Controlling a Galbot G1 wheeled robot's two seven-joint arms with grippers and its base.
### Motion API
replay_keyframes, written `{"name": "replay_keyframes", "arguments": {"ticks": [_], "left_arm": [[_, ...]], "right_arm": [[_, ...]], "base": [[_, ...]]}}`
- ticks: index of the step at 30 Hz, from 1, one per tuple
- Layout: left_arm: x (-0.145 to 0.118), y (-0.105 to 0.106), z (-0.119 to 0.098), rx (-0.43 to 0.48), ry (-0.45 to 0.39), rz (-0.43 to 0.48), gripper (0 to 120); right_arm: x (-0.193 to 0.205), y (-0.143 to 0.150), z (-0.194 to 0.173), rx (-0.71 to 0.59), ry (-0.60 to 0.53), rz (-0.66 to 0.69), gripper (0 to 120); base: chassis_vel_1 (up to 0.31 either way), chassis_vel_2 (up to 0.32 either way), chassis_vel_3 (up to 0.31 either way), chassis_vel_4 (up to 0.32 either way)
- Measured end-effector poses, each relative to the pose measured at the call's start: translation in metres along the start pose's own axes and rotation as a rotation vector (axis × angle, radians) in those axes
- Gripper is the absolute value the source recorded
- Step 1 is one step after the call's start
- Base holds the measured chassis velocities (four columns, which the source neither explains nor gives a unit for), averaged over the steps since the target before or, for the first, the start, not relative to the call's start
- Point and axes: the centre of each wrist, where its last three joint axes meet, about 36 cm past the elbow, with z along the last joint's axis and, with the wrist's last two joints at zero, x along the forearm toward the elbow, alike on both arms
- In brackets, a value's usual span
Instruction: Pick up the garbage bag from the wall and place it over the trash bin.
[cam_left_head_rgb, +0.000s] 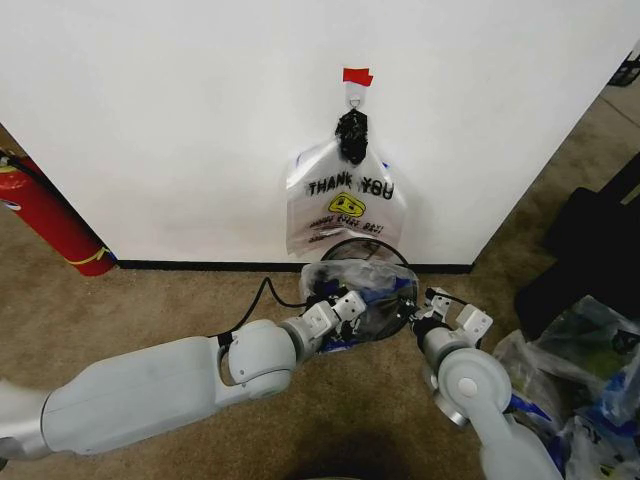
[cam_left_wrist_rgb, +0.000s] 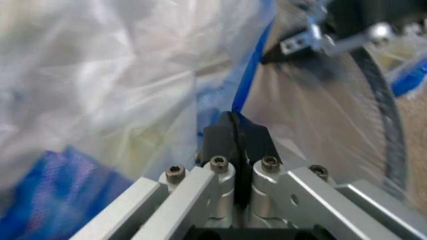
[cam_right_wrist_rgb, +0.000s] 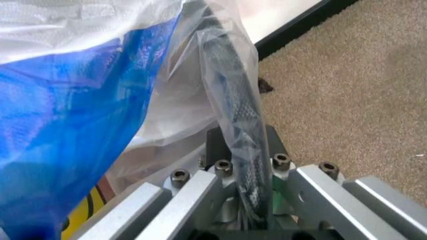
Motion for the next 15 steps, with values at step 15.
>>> {"name": "replay_keyframes", "arguments": {"ticks": [15], "left_arm": [[0.024,0.051,-0.045,-0.051,-0.187,-0.186,0]], "right_arm": [[0.005,0.001,0.012,0.057,0.002,-0.039,0]], "base": [[0.0,0.0,0.0,0.0]]}}
